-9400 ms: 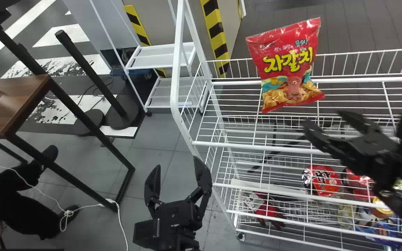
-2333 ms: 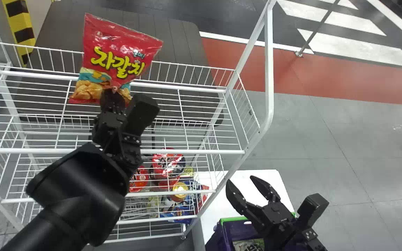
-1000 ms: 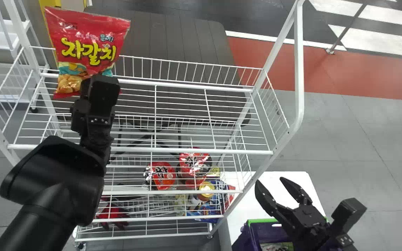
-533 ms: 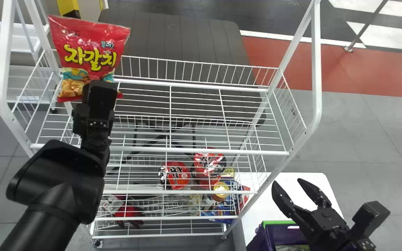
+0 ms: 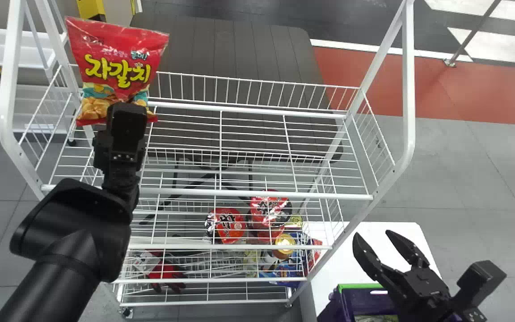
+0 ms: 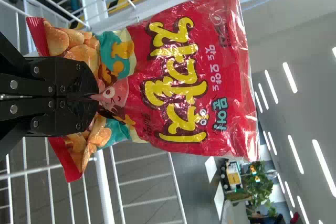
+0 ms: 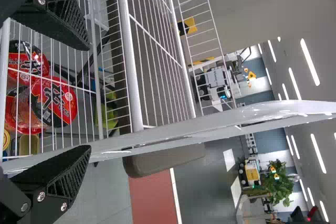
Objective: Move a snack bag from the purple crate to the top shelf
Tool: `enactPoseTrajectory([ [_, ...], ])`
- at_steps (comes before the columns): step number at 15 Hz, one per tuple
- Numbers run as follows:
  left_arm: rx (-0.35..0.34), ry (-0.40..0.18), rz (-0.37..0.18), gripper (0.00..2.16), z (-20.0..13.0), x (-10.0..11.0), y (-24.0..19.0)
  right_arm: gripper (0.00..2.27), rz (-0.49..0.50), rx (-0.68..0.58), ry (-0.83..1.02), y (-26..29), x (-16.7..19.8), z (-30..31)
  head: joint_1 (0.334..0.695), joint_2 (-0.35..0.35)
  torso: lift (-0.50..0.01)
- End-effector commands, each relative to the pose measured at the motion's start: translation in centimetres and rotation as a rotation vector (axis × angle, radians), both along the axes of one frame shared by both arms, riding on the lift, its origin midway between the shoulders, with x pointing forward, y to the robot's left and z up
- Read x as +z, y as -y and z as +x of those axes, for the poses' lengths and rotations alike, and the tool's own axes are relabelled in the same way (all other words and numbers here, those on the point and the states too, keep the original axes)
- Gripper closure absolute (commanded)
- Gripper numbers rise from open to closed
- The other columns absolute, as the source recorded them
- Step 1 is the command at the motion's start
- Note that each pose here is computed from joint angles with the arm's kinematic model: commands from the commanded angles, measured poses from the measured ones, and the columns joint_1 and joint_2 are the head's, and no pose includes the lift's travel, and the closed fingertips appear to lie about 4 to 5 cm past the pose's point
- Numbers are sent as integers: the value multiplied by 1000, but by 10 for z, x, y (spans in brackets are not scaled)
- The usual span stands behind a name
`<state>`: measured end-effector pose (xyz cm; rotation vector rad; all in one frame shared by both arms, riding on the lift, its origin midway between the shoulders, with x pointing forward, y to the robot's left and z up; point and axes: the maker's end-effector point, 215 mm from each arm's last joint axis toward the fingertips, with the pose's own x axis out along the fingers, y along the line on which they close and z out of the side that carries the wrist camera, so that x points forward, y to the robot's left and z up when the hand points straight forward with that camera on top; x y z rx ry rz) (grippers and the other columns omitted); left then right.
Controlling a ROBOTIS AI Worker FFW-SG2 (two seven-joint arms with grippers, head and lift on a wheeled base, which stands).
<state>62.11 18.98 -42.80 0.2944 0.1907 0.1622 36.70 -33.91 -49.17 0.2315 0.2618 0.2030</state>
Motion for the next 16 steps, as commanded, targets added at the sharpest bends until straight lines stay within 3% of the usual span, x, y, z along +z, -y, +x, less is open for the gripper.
enactPoseTrajectory([
  [1, 17, -4, -1, 1231, 0, -4, -11, 167, 1, -2, 0, 1, 0, 1, 695, -169, 1],
  [6, 7, -7, 1, 1180, -1, -12, -10, 167, 4, -1, 3, 0, 0, 1, 695, -155, 1],
  [11, 7, 2, -2, 549, -2, -13, -10, 167, 6, -6, 2, 3, 0, 0, 695, -159, 1],
  [16, 47, 22, 1, 522, -10, -13, -16, 167, 6, -11, 2, 6, -1, -1, 695, -157, 1],
])
